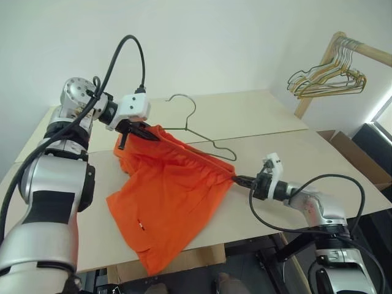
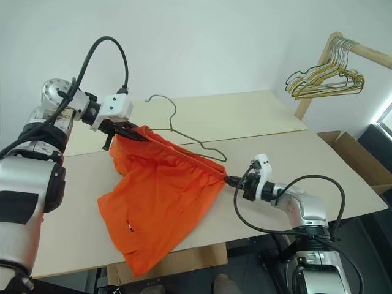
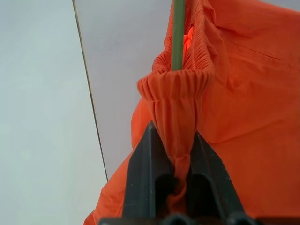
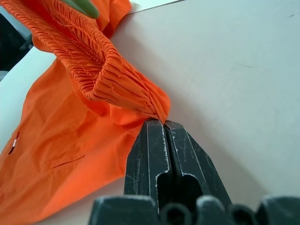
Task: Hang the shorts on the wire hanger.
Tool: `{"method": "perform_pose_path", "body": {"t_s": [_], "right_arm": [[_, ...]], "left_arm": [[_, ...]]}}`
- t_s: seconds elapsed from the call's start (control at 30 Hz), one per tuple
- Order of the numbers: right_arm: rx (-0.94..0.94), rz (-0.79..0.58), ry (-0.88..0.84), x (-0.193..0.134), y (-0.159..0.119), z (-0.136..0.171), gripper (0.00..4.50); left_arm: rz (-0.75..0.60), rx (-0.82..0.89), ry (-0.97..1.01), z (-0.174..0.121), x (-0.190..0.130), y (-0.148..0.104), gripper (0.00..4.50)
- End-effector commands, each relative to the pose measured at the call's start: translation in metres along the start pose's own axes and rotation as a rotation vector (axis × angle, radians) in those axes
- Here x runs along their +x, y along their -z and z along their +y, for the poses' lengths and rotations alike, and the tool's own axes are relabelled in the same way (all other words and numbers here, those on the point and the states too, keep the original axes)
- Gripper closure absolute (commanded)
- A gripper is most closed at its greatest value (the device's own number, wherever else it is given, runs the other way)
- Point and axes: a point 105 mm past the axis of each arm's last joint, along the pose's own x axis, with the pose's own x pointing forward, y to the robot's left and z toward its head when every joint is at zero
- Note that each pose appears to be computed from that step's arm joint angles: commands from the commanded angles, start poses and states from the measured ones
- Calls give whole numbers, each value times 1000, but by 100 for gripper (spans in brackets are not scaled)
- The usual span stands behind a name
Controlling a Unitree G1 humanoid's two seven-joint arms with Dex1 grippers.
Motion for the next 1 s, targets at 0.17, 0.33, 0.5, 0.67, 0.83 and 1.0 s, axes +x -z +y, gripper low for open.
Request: {"method": "perform_pose_path", "body": {"t_s": [0.17, 0.33, 0.5, 0.67, 0.83, 1.0], "right_arm": [[-62, 3, 57, -13, -16, -16, 449], [-73, 18, 55, -14, -18, -18, 449], [-134, 28, 37, -14, -25, -15, 449], [-352, 50, -8, -19, -46, 3, 449], [-627, 73, -65, -24, -82, 31, 449], [-839, 95, -65, -17, -115, 52, 449]], "left_arm": [[13, 40, -47, 2, -21, 0, 450], [60, 58, -26, -3, -23, 9, 450], [136, 62, -11, -8, -20, 21, 450], [187, 61, -81, -1, -11, 29, 450], [173, 73, -110, 3, -6, 26, 450], [64, 55, -166, 12, -1, 11, 450]]}}
